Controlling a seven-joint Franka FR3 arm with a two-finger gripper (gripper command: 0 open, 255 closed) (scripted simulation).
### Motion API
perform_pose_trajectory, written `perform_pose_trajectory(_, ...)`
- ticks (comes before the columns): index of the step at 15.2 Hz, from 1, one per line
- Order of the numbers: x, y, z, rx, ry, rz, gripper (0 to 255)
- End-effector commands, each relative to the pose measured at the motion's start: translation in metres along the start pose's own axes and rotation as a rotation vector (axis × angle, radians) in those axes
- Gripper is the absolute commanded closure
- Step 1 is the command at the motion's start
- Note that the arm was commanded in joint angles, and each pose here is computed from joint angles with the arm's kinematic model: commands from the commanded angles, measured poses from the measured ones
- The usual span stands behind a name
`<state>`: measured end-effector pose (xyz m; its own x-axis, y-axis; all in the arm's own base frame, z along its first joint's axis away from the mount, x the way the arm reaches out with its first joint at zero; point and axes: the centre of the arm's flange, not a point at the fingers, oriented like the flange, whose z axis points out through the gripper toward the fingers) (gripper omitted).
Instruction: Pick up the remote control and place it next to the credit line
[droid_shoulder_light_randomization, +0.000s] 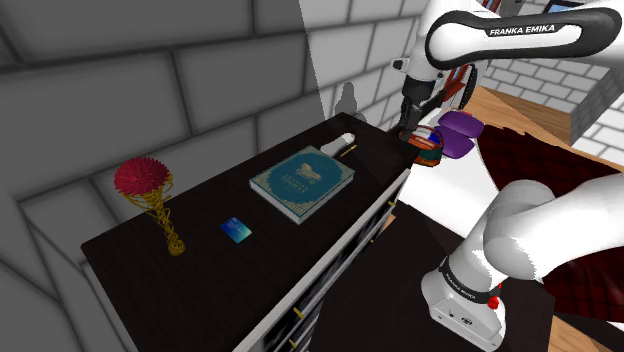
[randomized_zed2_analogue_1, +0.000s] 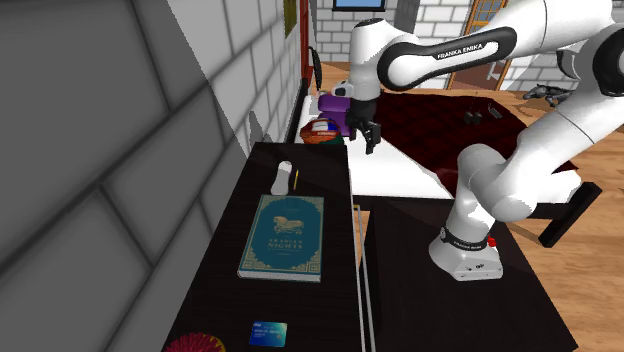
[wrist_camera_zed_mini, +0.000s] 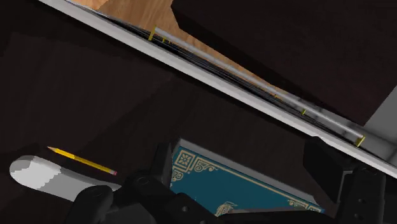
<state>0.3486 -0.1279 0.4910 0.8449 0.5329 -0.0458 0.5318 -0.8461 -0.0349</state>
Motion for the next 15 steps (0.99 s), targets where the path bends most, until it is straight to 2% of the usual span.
perform_pose_trajectory(1,0.003,0.022,0.015,-0.004,0.002,-0.065,0)
perform_pose_trajectory(8,0.025,0.098,0.060,-0.014,0.007,-0.277,0)
perform_pose_trajectory(15,0.062,0.168,0.105,-0.024,0.013,-0.488,0)
